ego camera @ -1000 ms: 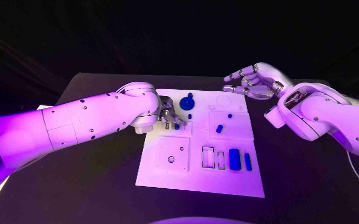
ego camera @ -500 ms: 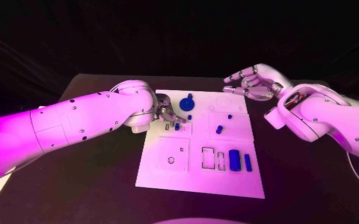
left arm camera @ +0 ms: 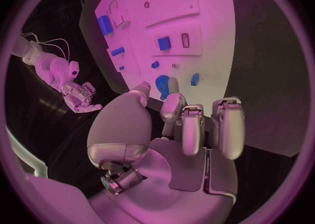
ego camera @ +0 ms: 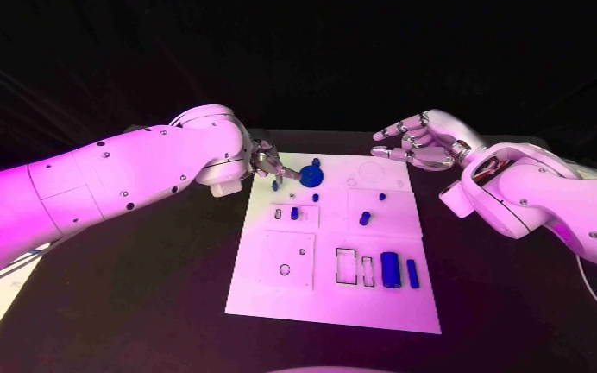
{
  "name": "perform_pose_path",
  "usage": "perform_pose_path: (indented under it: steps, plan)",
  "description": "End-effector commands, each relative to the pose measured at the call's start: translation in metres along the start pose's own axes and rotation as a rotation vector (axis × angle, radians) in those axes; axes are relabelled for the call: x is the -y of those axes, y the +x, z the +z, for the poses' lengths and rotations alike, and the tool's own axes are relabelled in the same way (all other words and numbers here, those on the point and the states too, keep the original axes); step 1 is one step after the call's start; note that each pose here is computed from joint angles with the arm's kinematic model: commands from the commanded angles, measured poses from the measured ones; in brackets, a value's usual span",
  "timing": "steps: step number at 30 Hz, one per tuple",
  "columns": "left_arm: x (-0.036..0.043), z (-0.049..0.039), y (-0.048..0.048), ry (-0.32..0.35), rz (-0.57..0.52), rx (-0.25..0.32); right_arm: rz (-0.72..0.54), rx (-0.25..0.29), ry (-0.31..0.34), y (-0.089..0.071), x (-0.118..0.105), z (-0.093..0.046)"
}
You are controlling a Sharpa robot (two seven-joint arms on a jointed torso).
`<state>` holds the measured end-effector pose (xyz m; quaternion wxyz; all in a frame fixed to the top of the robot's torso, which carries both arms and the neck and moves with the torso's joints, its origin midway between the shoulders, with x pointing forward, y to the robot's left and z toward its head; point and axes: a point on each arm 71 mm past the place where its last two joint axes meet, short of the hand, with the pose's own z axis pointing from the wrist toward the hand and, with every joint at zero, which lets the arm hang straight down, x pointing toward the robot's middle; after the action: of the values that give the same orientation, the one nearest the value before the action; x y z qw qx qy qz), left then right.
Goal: Assemble the parts on the task board
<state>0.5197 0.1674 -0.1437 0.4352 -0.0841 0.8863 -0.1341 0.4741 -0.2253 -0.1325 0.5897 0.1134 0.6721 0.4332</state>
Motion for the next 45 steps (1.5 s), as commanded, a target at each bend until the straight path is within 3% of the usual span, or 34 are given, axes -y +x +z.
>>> perform_pose_path:
  steps: [1, 6, 16, 36, 45]
  plan:
    - [-0.0030, 0.0082, -0.0042, -0.054, 0.006, -0.030, 0.001, -0.011, -0.008, 0.001, -0.001, 0.000]
    - [-0.0062, 0.0251, -0.0134, -0.090, 0.018, -0.014, 0.002, -0.012, -0.009, 0.002, -0.001, 0.001]
    - [-0.0111, 0.0416, -0.0174, -0.141, 0.066, -0.035, 0.003, -0.015, -0.010, 0.004, -0.001, 0.002]
    - [-0.0133, 0.0472, -0.0121, -0.168, 0.120, -0.101, 0.004, -0.018, -0.010, 0.005, -0.001, 0.003]
    - [-0.0126, 0.0481, -0.0109, -0.169, 0.121, -0.103, 0.005, -0.019, -0.010, 0.005, -0.001, 0.003]
